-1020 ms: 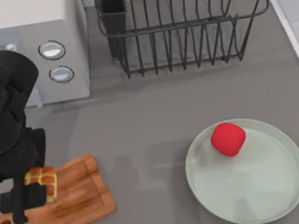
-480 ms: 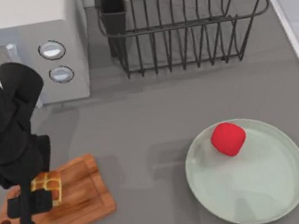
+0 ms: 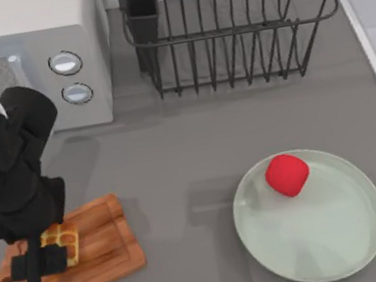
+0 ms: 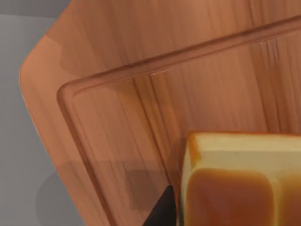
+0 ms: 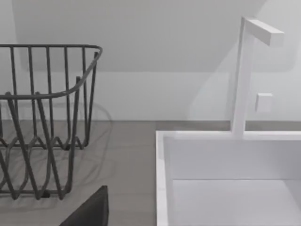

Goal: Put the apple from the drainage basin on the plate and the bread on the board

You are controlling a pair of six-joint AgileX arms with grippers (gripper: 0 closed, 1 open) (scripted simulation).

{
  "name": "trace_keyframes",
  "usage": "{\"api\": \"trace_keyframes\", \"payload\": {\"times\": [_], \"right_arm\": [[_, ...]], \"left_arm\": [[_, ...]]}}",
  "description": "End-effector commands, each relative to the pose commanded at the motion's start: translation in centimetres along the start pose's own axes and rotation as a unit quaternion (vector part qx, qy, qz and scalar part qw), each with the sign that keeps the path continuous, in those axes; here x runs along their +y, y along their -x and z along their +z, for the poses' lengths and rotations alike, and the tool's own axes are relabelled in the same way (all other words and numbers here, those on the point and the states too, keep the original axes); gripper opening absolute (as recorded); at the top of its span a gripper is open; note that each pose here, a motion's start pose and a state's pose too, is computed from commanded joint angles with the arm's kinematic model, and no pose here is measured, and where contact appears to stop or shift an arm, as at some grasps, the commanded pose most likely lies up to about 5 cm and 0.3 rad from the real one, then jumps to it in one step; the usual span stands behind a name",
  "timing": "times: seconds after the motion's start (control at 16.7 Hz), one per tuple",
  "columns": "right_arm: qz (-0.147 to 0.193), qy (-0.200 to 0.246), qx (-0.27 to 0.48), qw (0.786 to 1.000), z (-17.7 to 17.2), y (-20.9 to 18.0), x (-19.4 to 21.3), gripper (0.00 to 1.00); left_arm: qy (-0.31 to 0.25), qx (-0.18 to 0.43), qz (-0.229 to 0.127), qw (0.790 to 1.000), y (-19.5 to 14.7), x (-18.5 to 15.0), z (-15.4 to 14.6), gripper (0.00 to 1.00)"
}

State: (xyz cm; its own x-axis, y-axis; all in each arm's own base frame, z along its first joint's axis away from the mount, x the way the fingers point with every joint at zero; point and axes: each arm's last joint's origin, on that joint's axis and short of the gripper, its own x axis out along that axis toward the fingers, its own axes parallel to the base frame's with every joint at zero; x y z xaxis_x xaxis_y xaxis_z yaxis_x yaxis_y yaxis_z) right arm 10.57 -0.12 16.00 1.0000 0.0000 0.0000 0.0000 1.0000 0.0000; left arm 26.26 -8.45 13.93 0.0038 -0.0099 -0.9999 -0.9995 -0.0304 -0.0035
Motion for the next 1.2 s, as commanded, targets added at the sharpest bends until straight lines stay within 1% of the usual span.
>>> {"api": "trace_keyframes", "payload": {"times": [0.66,0.72,1.2], "right_arm": [[0.000,0.000,0.000,1.000,0.00,0.00,0.00,1.00],[0.000,0.000,0.000,1.000,0.00,0.00,0.00,1.00],[0.000,0.000,0.000,1.000,0.00,0.00,0.00,1.00]], "left_arm": [[0.000,0.000,0.000,1.000,0.00,0.00,0.00,0.98],[0.000,0.000,0.000,1.000,0.00,0.00,0.00,1.00],[0.000,0.000,-0.001,1.000,0.03,0.00,-0.01,1.00]]}}
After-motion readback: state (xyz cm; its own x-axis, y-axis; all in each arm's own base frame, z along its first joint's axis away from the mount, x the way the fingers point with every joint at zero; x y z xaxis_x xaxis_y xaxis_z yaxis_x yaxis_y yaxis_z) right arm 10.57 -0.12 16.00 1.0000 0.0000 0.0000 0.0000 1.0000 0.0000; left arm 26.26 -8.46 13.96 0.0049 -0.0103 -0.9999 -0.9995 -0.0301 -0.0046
